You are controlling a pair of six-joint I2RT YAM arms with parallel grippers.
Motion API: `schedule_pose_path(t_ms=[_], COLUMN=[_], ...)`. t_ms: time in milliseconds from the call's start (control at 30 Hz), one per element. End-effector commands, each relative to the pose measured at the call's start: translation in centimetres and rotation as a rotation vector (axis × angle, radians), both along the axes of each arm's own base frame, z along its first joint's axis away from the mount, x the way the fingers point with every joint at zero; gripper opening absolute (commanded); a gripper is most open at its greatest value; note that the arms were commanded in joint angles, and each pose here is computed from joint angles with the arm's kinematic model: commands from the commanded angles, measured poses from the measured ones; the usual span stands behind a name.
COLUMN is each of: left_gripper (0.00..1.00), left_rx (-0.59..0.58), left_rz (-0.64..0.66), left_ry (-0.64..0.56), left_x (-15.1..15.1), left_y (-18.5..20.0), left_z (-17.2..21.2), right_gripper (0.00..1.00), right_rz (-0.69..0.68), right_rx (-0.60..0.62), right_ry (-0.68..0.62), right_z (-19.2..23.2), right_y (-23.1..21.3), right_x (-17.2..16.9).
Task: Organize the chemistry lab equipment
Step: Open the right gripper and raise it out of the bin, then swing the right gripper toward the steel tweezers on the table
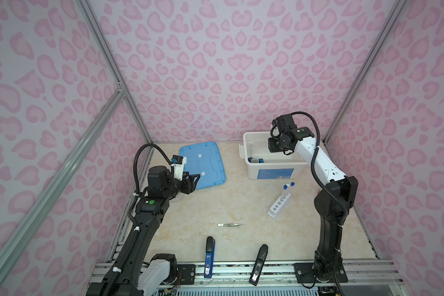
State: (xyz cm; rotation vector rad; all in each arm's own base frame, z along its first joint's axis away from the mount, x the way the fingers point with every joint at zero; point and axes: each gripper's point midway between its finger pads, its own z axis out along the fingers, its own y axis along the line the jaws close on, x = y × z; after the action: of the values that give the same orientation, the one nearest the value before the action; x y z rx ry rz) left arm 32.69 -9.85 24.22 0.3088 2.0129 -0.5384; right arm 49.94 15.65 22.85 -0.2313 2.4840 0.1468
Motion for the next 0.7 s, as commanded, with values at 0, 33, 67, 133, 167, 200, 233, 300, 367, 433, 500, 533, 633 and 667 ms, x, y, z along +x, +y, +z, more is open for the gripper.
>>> schedule_pose_path(t_ms=[0, 33, 67, 133, 167, 200, 233, 300, 367, 433, 500, 533, 633, 667], left_gripper=[0.62, 0.62, 0.62, 0.62, 0.62, 0.62, 0.62, 0.62, 0.62, 0.62, 0.62, 0.62, 0.62, 0.62], left_rx=[-0.004, -0.003, -0.003, -0.004, -0.004, -0.003, -0.004, -0.021, -0.038, -0.043, -0.044, -0.045, -0.043, -0.045], left_rz=[-0.016, -0.018, -0.018, -0.02, -0.021, -0.021, -0.024, -0.032, -0.037, -0.038, -0.039, -0.038, -0.035, -0.035], left_ry=[-0.012, -0.009, -0.01, -0.008, -0.007, -0.003, 0.004, 0.009, 0.004, 0.002, 0.007, 0.006, 0.008, 0.01], left_x=[-0.1, -0.1, -0.1, -0.1, 0.0, 0.0, 0.1, 0.1, 0.1, 0.2, 0.2, 0.2, 0.1, 0.1], left_y=[-0.4, -0.5, -0.5, -0.6, -0.6, -0.6, -0.7, -1.0, -1.2, -1.2, -1.3, -1.2, -1.2, -1.2], left_z=[0.2, 0.1, 0.2, 0.1, 0.1, -0.1, -0.3, -0.2, 0.1, 0.2, 0.0, 0.0, -0.3, -0.4], right_gripper=[0.4, 0.4, 0.4, 0.4, 0.4, 0.4, 0.4, 0.41, 0.42, 0.43, 0.43, 0.43, 0.43, 0.43], right_rz=[0.145, 0.191, 0.23, 0.311, 0.348, 0.391, 0.435, 0.525, 0.622, 0.702, 0.757, 0.777, 0.827, 0.839], right_rx=[-0.002, -0.016, -0.026, -0.041, -0.044, -0.042, -0.036, -0.013, -0.003, -0.024, -0.05, -0.059, -0.036, -0.031], right_ry=[-0.079, -0.099, -0.116, -0.145, -0.15, -0.153, -0.148, -0.126, -0.081, -0.024, 0.04, 0.069, 0.129, 0.149], right_z=[1.4, 1.5, 1.6, 1.6, 1.6, 1.8, 1.9, 2.1, 1.9, 0.9, -0.4, -1.1, -2.9, -3.5], right_y=[2.2, 3.0, 3.6, 5.0, 5.6, 6.3, 6.9, 8.2, 9.4, 10.4, 11.0, 11.2, 12.7, 13.0], right_x=[-1.3, -2.2, -3.1, -5.3, -6.3, -7.5, -8.7, -11.1, -13.7, -16.0, -18.0, -18.9, -21.3, -21.9])
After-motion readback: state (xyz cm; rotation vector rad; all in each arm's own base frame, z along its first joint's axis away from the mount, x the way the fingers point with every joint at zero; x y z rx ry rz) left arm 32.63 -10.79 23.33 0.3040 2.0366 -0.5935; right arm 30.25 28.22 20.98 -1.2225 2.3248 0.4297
